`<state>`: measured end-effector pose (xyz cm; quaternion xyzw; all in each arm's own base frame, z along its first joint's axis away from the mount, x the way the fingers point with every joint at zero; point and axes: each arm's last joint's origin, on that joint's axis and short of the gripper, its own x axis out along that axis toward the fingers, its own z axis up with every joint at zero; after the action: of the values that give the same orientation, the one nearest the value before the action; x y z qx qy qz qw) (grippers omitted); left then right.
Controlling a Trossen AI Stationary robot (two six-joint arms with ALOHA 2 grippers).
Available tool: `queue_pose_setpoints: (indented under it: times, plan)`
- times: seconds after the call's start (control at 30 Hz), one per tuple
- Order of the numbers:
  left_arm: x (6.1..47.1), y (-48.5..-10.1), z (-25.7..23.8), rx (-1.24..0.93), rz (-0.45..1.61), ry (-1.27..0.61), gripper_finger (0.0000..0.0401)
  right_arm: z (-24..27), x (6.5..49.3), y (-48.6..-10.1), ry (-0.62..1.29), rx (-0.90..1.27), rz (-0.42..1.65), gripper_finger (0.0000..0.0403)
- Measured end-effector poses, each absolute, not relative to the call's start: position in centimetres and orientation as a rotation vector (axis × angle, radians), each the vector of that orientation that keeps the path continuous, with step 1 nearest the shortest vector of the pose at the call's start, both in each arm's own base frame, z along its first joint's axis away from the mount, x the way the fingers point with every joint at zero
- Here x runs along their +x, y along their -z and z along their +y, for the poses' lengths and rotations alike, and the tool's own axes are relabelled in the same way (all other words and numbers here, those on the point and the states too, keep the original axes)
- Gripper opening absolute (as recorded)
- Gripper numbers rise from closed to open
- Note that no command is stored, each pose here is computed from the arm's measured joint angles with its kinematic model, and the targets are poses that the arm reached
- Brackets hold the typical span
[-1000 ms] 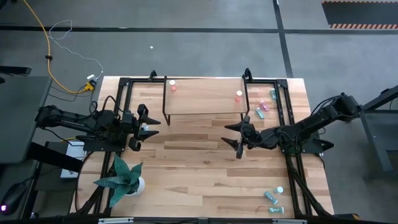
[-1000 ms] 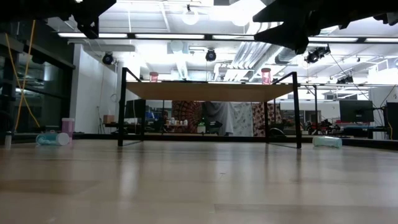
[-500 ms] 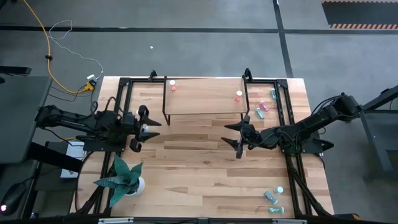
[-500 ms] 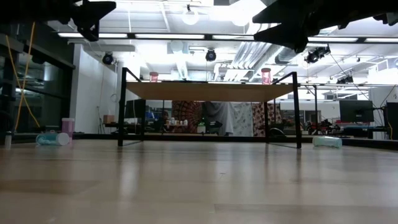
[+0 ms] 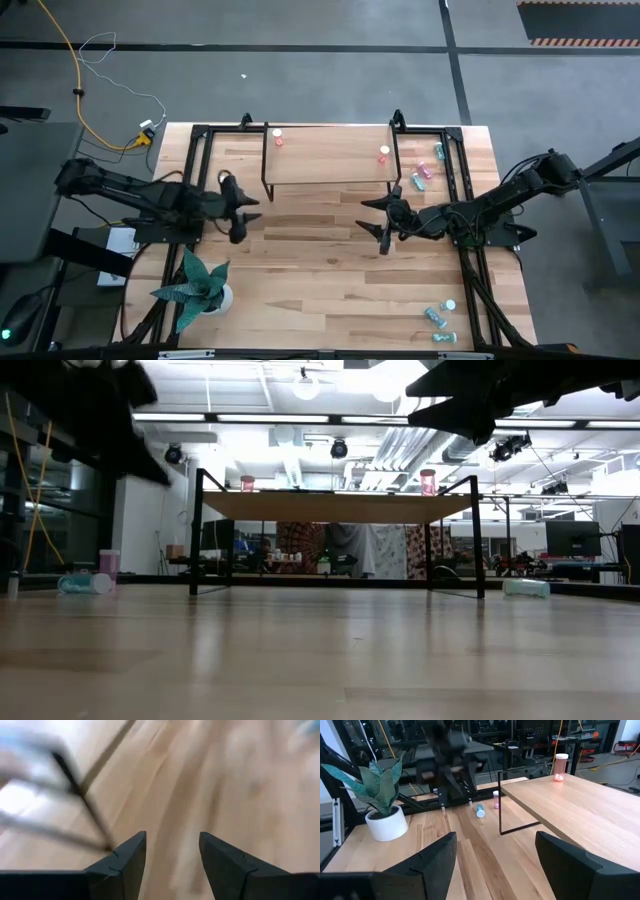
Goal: Pick and place medicine bottles onto shelf by color
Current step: Put the blue pill bottle on the shelf
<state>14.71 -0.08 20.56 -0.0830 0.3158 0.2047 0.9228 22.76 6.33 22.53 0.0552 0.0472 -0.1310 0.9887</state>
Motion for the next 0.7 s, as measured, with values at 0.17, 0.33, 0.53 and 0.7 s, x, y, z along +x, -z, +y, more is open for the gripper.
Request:
queue_pose_setpoints:
  times: [0.17, 0.33, 0.53, 0.7]
  plan:
    - [14.7, -18.1, 0.2, -0.191, 0.93, -0.389, 0.0172, 6.3, 22.8, -22.5, 0.263, 0.097, 0.097, 0.0262]
    - [15.6, -17.0, 0.3, -0.264, 1.07, -0.334, 0.0172, 6.3, 22.8, -22.5, 0.262, 0.097, 0.097, 0.0262]
    - [17.0, -17.7, 1.3, -0.368, 1.214, -0.45, 0.0172, 6.3, 22.8, -22.5, 0.263, 0.097, 0.096, 0.0262]
    - [17.6, -18.6, 2.7, -0.432, 1.363, -0.578, 0.0172, 6.3, 22.8, -22.5, 0.263, 0.097, 0.097, 0.0262]
